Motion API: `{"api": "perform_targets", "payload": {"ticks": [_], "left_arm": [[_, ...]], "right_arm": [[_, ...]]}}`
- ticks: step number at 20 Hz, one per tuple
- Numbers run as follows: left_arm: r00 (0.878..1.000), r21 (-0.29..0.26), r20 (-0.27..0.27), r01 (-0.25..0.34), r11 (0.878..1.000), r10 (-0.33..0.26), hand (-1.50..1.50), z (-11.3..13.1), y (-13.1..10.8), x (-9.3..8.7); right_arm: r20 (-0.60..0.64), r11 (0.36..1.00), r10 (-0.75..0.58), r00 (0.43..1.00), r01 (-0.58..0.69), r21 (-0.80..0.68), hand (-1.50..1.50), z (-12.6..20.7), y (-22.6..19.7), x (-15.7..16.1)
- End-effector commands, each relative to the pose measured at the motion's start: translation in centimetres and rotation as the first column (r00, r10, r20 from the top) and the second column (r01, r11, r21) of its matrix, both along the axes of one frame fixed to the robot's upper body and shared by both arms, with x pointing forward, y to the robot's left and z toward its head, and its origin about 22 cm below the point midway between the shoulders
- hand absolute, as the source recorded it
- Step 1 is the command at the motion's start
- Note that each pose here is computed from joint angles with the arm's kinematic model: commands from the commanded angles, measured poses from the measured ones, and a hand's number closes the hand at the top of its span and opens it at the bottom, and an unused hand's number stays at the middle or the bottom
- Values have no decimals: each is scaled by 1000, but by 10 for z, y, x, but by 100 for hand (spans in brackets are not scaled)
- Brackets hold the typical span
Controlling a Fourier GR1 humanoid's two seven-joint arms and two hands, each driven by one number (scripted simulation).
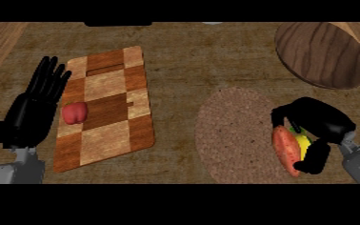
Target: Pick the sweet potato from the placemat and place it in the bowl
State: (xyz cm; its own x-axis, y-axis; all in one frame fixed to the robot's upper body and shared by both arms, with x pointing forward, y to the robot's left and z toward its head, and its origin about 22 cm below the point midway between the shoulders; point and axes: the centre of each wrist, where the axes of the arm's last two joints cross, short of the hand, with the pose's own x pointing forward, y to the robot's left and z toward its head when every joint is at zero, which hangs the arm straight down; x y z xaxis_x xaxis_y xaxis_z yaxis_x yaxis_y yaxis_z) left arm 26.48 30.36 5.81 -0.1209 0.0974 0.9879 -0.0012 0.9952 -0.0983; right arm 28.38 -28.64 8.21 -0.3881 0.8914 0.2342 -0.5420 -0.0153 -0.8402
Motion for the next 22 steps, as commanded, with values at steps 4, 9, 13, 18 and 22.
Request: {"api": "perform_targets", "payload": {"ticks": [4, 9, 13, 18, 22], "left_arm": [[1000, -3, -10, 10, 1000, -10, 0, -5, 0, -7], [1000, -9, 6, -7, 1000, 7, 0, -3, 3, 5], [1000, -6, -12, 4, 1000, -4, 0, -10, -1, -6], [1000, 6, 0, 2, 1000, -2, 0, 2, 12, 3], [999, 4, 26, 44, 999, -44, 0, 0, -15, 7]], "right_arm": [[260, 996, 5, 966, -27, 81, 150, 29, -86, -14], [427, 981, -163, 889, 100, 166, 150, 83, -97, -10], [512, 953, -295, 807, 207, 223, 150, 122, -129, -8], [516, 914, -402, 756, 291, 284, 150, 144, -147, 9], [510, 877, -477, 715, 348, 332, 150, 129, -149, 34]]}}
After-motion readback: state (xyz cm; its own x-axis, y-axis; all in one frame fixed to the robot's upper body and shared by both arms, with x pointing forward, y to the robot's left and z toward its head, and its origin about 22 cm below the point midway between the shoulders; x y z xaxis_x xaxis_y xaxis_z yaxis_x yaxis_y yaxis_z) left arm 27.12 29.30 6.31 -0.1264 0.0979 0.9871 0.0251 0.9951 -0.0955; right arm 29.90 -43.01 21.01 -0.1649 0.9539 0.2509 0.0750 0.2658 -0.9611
